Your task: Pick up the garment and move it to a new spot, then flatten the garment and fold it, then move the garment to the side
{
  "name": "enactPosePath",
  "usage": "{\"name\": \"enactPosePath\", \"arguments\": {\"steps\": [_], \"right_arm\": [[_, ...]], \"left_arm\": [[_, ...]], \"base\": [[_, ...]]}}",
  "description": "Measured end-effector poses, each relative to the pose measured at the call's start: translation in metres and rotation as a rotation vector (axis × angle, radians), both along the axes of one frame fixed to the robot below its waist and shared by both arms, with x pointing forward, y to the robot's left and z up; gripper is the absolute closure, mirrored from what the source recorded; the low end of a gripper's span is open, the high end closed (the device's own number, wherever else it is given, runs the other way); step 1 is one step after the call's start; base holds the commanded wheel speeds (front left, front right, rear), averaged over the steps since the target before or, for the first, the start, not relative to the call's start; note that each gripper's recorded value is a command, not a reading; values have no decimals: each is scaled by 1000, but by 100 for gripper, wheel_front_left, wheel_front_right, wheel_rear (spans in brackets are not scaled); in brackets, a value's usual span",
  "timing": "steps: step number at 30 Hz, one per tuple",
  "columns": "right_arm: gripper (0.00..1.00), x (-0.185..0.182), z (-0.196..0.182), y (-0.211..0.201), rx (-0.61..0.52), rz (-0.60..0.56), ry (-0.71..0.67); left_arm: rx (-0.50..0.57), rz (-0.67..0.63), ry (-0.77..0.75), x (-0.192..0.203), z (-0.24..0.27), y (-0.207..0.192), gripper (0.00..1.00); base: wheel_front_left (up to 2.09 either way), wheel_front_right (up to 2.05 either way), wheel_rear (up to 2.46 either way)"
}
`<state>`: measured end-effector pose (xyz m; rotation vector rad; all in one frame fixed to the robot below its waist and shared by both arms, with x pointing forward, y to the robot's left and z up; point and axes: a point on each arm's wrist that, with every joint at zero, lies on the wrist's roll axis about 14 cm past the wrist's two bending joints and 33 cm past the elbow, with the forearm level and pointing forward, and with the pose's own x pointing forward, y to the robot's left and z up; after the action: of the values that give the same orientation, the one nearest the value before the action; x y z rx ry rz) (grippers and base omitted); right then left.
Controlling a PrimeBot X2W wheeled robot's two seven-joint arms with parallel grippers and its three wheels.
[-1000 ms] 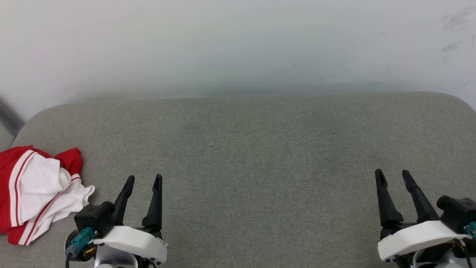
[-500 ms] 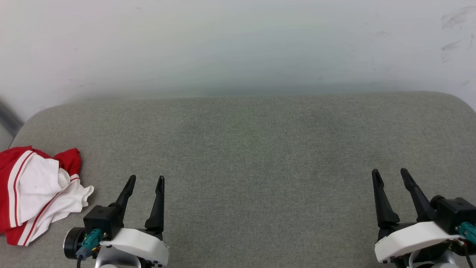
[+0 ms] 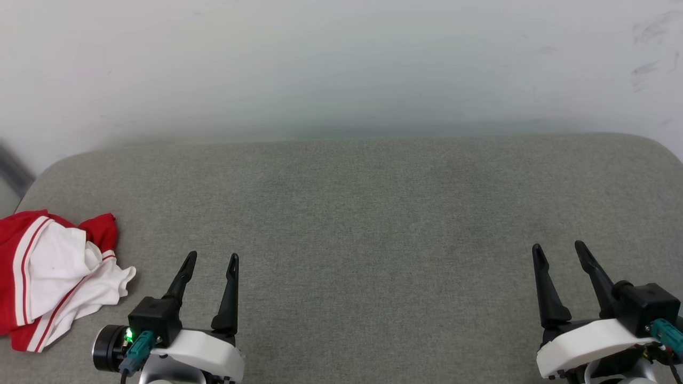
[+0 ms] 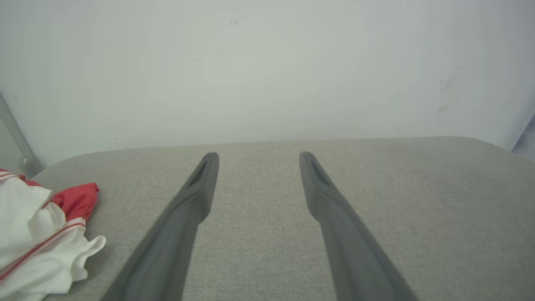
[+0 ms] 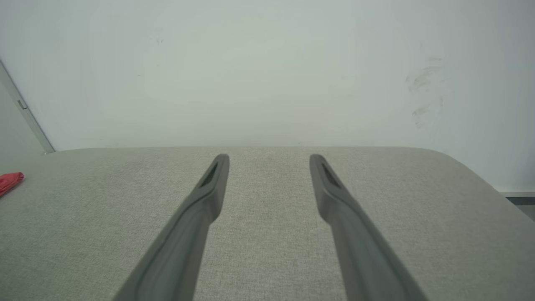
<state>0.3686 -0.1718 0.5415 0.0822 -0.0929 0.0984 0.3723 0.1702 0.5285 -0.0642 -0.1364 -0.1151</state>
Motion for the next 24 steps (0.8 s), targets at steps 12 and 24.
{"name": "enactPosePath", "arguments": {"steps": [12, 24], "right_arm": [[0, 13, 3, 38, -29, 108, -10], [0, 28, 11, 120, -16, 342, -34]], "left_arm": [[0, 95, -21, -13, 5, 30, 0], [-5, 338, -20, -58, 4, 105, 0]], "base": [[0, 0, 0], [0, 0, 0]]}}
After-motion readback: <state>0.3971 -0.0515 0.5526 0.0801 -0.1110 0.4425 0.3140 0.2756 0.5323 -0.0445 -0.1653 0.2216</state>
